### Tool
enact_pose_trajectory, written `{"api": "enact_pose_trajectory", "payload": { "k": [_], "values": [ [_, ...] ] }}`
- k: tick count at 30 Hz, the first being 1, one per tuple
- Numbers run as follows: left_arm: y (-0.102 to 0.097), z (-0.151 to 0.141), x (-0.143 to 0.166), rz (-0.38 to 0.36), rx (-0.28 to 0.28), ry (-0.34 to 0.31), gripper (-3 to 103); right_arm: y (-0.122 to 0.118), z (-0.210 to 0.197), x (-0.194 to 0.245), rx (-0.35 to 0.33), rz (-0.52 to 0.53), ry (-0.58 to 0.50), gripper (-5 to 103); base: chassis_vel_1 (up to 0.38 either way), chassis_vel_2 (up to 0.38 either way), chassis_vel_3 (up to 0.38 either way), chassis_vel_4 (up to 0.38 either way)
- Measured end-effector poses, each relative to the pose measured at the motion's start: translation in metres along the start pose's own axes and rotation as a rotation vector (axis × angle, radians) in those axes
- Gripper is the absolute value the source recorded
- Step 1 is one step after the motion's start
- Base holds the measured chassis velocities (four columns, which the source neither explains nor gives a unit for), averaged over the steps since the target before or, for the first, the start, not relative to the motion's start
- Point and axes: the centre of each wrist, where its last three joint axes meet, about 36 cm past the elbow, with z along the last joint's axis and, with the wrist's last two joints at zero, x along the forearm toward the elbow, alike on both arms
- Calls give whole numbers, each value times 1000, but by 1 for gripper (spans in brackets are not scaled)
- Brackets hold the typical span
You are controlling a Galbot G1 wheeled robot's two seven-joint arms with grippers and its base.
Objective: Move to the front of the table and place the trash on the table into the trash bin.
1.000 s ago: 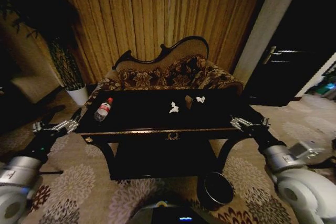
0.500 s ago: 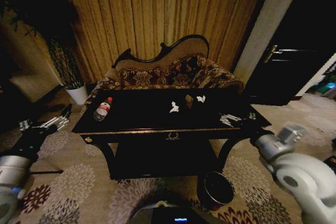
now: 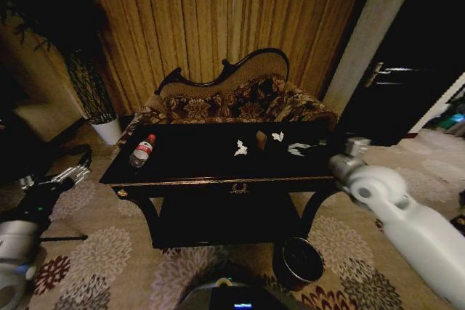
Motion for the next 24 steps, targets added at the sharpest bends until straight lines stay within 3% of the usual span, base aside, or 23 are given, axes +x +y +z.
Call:
{"api": "enact_pose_trajectory", "payload": {
  "k": [15, 24],
  "values": [
    [3, 1, 5, -47, -33, 13, 100, 60, -38, -104, -10, 83, 130, 100, 0, 0, 0, 0],
    [3, 2, 5, -49, -31, 12, 100, 55, -29, -128, -24, 136, 198, 100, 0, 0, 0, 0]
  ]
}}
